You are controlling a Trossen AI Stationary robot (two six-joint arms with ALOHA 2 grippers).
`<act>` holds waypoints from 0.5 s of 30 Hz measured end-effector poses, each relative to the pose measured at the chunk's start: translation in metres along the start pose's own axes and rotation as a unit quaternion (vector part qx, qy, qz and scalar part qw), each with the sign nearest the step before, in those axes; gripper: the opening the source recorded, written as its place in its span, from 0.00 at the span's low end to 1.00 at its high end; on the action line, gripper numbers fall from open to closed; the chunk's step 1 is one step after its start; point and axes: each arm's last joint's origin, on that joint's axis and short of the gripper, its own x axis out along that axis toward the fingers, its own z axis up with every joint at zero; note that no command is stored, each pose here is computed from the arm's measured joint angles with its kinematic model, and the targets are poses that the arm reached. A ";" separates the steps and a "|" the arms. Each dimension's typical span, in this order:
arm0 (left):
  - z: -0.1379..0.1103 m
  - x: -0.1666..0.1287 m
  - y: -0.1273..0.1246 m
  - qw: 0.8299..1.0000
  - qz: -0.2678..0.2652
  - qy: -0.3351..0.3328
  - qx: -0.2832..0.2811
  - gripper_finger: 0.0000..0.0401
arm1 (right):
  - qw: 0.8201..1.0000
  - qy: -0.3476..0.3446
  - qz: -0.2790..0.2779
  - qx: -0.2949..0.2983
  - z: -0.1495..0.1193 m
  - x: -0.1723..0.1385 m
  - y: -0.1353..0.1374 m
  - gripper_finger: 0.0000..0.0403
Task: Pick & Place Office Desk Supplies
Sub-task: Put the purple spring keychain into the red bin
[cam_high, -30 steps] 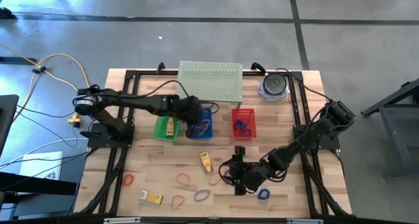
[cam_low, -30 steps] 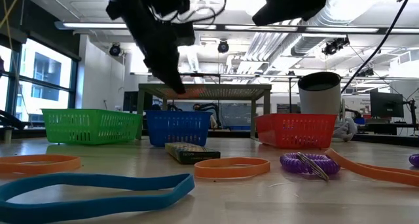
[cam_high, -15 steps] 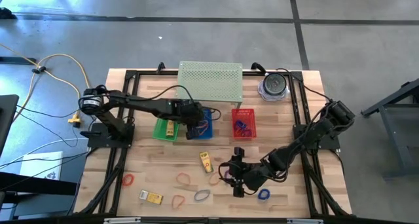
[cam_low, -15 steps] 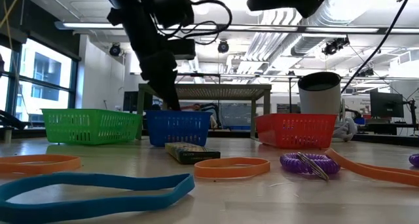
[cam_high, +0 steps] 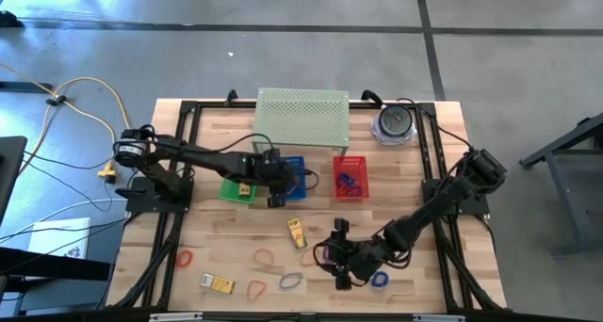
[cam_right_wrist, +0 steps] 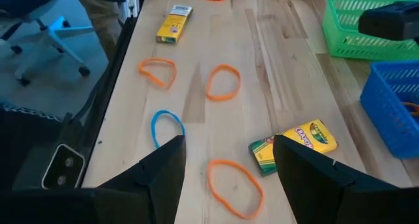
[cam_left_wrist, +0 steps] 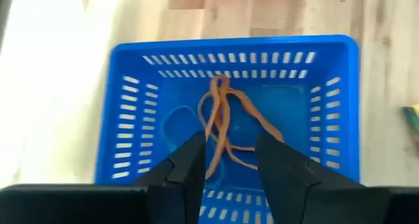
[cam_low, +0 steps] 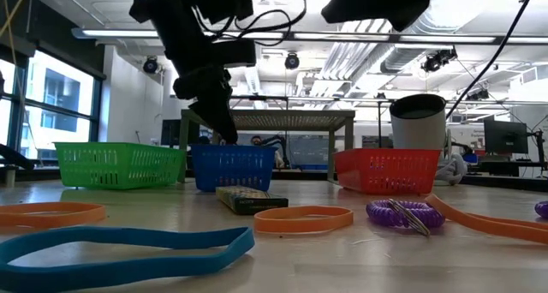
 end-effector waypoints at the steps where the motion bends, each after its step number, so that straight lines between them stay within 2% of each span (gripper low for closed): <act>1: 0.000 -0.001 -0.001 1.000 0.011 -0.001 -0.002 0.32 | 1.000 0.001 0.000 -0.001 0.000 0.000 0.000 0.55; 5: 0.003 -0.018 -0.004 0.998 0.020 -0.021 -0.062 0.32 | 1.000 -0.002 -0.006 -0.015 0.000 0.000 -0.001 0.55; 8: 0.008 -0.046 -0.008 0.993 -0.004 -0.041 -0.113 0.32 | 1.000 0.004 -0.020 -0.023 -0.002 0.000 -0.002 0.55; 12: 0.005 -0.088 -0.020 0.986 -0.080 -0.073 -0.129 0.32 | 0.999 0.016 -0.031 -0.029 -0.004 0.000 -0.004 0.55; 15: -0.001 -0.113 -0.034 0.978 -0.157 -0.074 -0.119 0.32 | 0.999 0.032 -0.028 -0.010 -0.007 0.000 -0.006 0.55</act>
